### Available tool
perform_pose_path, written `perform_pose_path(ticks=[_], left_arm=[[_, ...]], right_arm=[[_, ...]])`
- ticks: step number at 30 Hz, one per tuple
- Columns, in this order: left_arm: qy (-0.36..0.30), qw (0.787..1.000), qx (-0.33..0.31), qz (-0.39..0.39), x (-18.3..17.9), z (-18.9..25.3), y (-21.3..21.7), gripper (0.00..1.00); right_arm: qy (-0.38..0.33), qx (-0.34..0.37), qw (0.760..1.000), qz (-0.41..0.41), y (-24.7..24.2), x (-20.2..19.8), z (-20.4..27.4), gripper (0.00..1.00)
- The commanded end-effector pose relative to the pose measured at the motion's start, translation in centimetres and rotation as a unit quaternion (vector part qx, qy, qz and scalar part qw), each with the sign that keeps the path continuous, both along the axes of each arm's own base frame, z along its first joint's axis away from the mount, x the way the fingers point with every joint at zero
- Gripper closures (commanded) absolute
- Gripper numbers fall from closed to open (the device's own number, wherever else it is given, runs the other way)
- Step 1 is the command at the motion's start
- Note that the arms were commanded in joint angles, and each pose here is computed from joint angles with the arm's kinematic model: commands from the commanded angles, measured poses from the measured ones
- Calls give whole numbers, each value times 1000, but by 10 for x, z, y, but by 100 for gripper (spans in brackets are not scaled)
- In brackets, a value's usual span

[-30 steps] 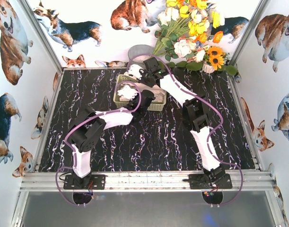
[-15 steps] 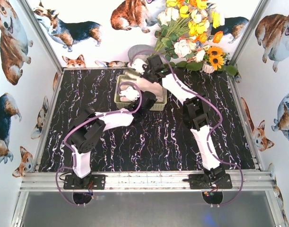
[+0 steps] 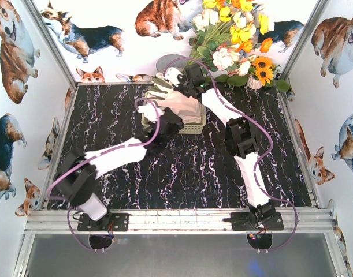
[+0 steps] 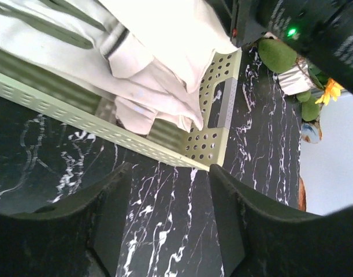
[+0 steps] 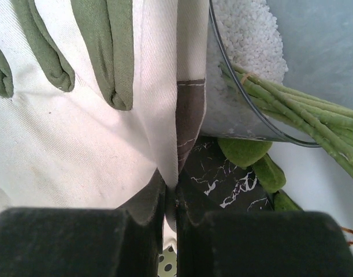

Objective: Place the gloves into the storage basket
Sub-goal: Place the glove in the bin.

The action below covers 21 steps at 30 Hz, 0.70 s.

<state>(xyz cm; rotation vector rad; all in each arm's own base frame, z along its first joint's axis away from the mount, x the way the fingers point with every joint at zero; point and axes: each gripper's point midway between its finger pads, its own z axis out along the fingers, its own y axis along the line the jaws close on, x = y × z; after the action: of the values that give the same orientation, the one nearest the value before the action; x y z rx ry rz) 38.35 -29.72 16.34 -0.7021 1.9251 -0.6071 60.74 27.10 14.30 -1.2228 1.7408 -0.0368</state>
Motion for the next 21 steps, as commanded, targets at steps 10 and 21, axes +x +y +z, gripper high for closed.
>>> perform_pose_path(ticks=[10,21], left_arm=[[34,996,67,-40,-6,-2,104,46],[-6,992,77,-96,14,17,107,46]], right_arm=[[-9,-8,996,92,4,-31,57,100],[2,3,995,103,-5,-64,100,100]])
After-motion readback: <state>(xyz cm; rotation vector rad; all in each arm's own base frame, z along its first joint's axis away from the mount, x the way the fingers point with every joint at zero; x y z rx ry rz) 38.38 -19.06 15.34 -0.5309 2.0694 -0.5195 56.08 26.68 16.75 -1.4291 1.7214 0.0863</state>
